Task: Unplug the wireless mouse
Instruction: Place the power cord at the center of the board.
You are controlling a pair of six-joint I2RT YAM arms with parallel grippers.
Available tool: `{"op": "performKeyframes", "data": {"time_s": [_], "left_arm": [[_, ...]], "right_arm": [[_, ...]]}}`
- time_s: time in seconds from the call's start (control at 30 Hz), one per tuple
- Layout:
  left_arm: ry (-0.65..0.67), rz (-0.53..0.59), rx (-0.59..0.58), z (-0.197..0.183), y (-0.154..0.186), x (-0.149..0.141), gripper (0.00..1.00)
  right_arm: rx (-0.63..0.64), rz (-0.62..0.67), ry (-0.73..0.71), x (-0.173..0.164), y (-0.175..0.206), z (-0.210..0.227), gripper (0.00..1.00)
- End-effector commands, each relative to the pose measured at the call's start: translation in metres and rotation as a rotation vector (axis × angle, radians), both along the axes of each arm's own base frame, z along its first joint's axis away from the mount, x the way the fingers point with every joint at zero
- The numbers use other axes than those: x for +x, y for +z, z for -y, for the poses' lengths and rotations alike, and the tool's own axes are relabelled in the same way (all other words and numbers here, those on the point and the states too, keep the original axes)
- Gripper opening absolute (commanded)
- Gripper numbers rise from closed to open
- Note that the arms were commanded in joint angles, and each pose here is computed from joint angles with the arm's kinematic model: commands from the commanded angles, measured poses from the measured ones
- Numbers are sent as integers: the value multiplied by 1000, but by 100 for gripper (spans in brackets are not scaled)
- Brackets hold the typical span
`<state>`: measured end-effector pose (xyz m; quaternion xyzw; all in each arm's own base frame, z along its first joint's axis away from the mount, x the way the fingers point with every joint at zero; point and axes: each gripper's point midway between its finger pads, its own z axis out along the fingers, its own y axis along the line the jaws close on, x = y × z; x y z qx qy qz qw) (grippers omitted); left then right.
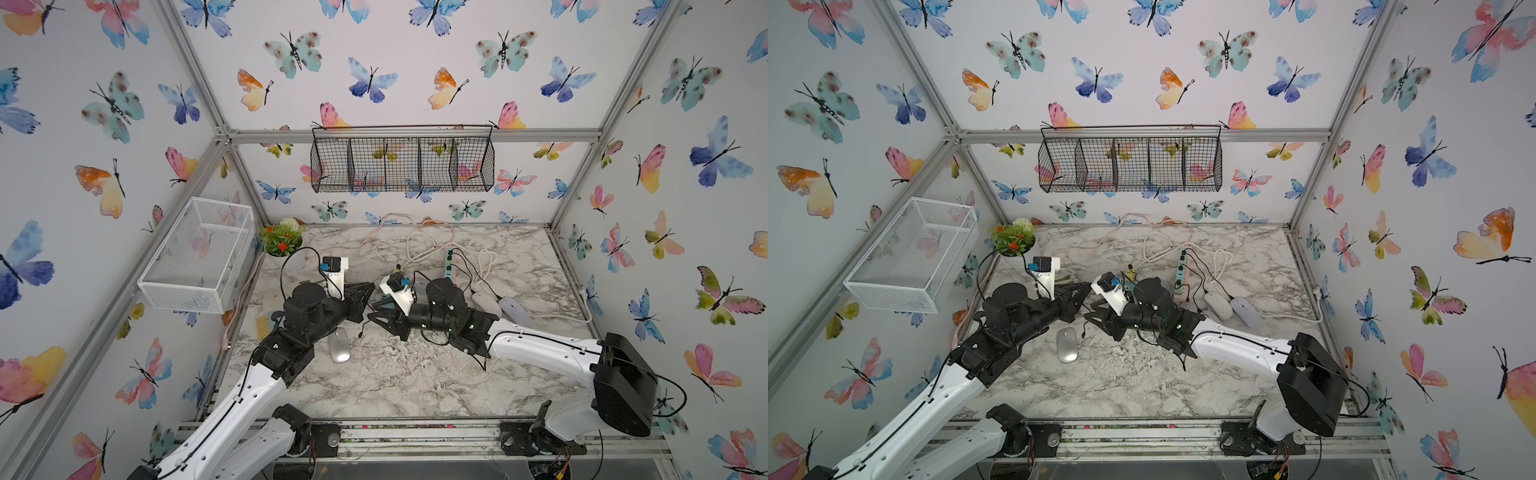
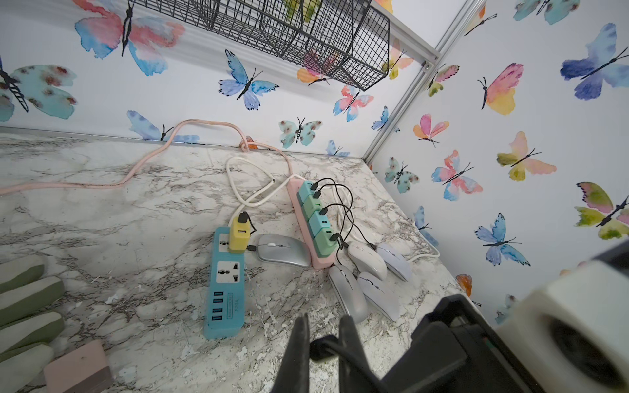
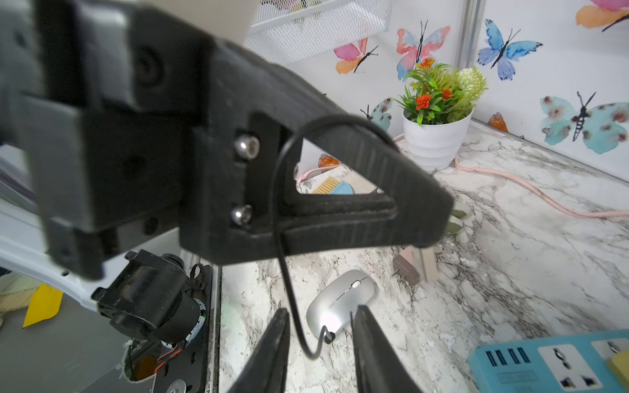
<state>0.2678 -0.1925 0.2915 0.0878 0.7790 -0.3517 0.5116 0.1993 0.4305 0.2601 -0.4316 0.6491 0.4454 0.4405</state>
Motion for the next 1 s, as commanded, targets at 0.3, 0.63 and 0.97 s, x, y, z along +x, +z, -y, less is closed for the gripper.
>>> {"op": "performKeyframes", "data": {"time_s": [0.3,0.63,0.97], "left_arm": [[51,6,22,-6,-7,7,0],[278,-133,72,-53,-45,34,90],[428,-265,-2,-112,-76,41,98]], "right_arm": [[6,14,-60,6,8,5,2],[-90,-120,-550,70,-18,49,1],[-278,-291,-663,86,-71,47,1]]}}
